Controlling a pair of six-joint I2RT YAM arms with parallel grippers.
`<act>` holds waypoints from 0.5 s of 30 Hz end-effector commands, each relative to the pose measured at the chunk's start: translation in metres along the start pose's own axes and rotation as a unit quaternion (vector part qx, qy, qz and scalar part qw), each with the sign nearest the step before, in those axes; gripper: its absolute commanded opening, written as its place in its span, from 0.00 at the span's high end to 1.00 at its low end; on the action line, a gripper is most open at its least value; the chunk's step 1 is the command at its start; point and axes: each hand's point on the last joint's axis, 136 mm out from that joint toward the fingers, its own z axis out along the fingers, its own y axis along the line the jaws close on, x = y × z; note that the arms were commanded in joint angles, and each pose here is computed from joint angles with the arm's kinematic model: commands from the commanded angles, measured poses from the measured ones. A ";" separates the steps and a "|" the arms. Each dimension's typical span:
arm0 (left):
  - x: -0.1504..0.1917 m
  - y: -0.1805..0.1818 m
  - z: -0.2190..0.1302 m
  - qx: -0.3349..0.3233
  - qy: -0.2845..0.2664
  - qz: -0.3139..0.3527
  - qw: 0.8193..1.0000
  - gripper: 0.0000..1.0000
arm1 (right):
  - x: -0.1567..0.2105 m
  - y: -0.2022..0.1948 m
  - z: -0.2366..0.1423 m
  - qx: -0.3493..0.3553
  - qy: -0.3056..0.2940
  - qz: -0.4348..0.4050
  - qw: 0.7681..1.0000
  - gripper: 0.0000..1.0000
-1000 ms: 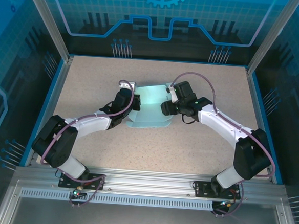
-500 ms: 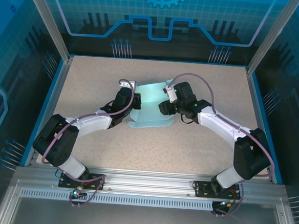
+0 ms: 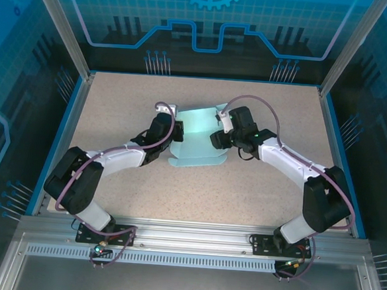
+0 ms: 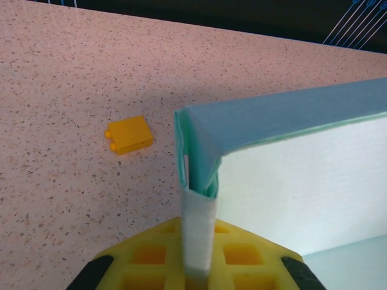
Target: Fold the paper box
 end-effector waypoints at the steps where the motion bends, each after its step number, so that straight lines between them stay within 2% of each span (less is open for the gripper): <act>1: 0.015 -0.014 0.002 0.028 0.035 0.036 0.998 0.94 | -0.028 -0.008 -0.017 -0.003 -0.044 0.033 0.999 0.44; 7: 0.016 -0.014 0.003 0.027 0.037 0.038 0.998 0.94 | -0.035 0.002 -0.016 -0.034 -0.055 0.037 0.997 0.44; 15: 0.019 -0.015 0.005 0.029 0.041 0.034 0.998 0.94 | -0.052 0.006 -0.026 -0.047 -0.103 0.024 0.993 0.45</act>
